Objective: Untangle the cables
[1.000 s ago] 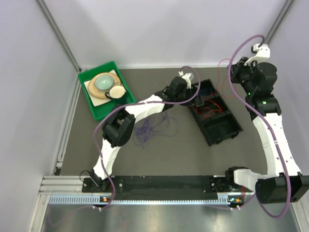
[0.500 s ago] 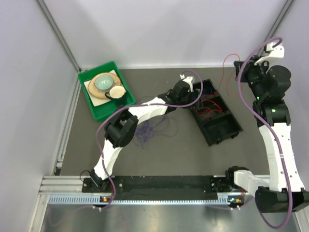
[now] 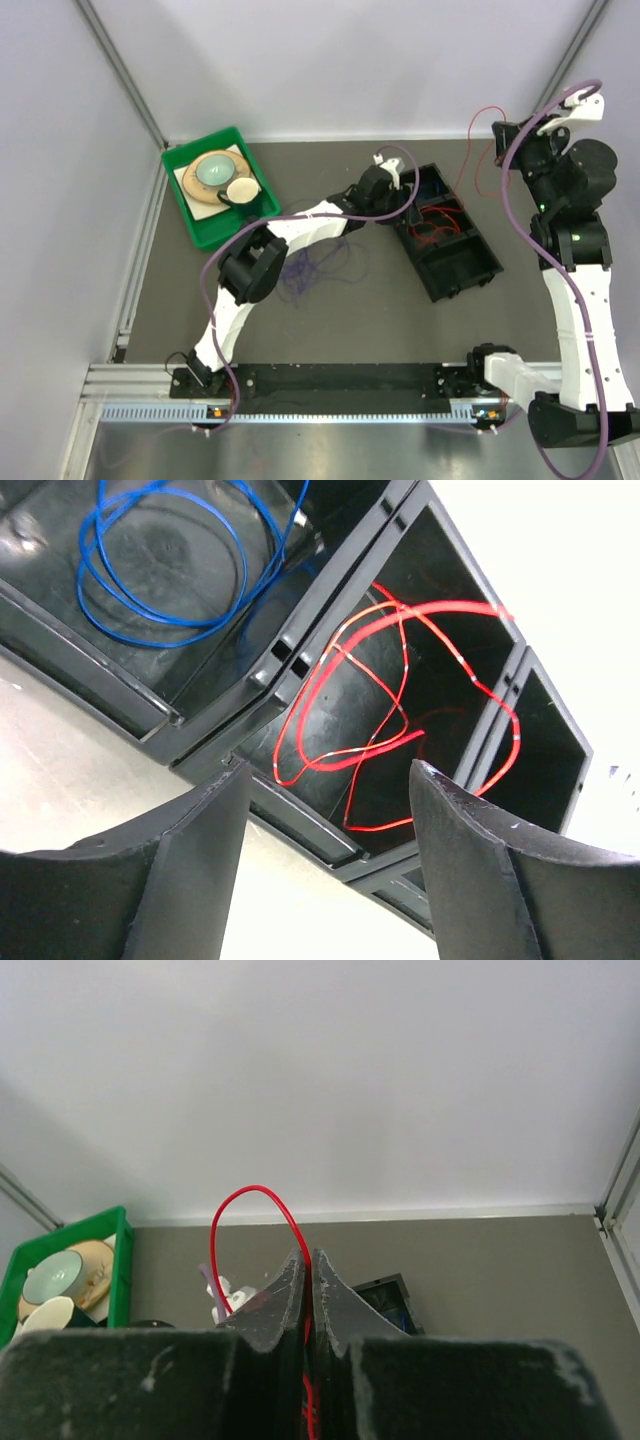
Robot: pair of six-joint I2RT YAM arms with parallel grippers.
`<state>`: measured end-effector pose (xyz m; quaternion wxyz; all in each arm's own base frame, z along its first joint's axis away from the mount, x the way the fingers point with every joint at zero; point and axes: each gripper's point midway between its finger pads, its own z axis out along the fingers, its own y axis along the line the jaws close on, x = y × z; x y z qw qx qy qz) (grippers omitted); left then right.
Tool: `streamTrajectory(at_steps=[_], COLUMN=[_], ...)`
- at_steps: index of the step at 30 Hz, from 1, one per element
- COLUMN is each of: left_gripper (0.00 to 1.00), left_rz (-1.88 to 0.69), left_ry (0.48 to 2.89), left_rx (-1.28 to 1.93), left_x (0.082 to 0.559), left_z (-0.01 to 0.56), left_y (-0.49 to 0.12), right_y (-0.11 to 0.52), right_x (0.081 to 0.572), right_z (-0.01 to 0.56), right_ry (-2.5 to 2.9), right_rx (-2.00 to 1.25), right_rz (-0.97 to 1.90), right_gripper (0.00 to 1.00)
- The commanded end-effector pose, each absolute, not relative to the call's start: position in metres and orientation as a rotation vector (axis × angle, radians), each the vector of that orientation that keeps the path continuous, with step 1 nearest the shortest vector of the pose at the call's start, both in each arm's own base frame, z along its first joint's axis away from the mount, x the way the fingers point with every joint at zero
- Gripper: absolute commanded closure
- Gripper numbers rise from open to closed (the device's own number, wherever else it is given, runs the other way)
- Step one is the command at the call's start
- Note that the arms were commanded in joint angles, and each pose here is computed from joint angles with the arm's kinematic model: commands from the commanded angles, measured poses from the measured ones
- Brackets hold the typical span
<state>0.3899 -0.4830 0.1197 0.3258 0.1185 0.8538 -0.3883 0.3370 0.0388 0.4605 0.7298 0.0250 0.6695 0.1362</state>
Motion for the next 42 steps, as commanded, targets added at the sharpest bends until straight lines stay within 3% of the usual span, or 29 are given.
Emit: streamTrajectory(at_steps=[1,9,32,42], left_gripper=[0.31,0.31,0.31,0.31], left_rz=[-1.09,-1.07,-1.079,-1.087], left_ry=[2.191,2.19,2.155,2.173], left_rx=[0.316,0.305,0.276,0.33], left_x=[0.394,0.392,0.383,0.375], left_z=[0.132,0.136,0.162,0.16], left_y=[-0.495,-0.487,-0.444,-0.443], right_y=[0.032,0.04,0.068,0.044], right_x=[0.342,0.372,0.436,0.434], right_z=[0.457,0.426,0.267,0.214], right_ry=[1.47,1.54,1.768,1.855], right_rx=[0.056,0.037,0.016,0.139], right_rz=[0.267,0.306,0.482,0.459], right_gripper=[1.0,1.0,1.0,1.0])
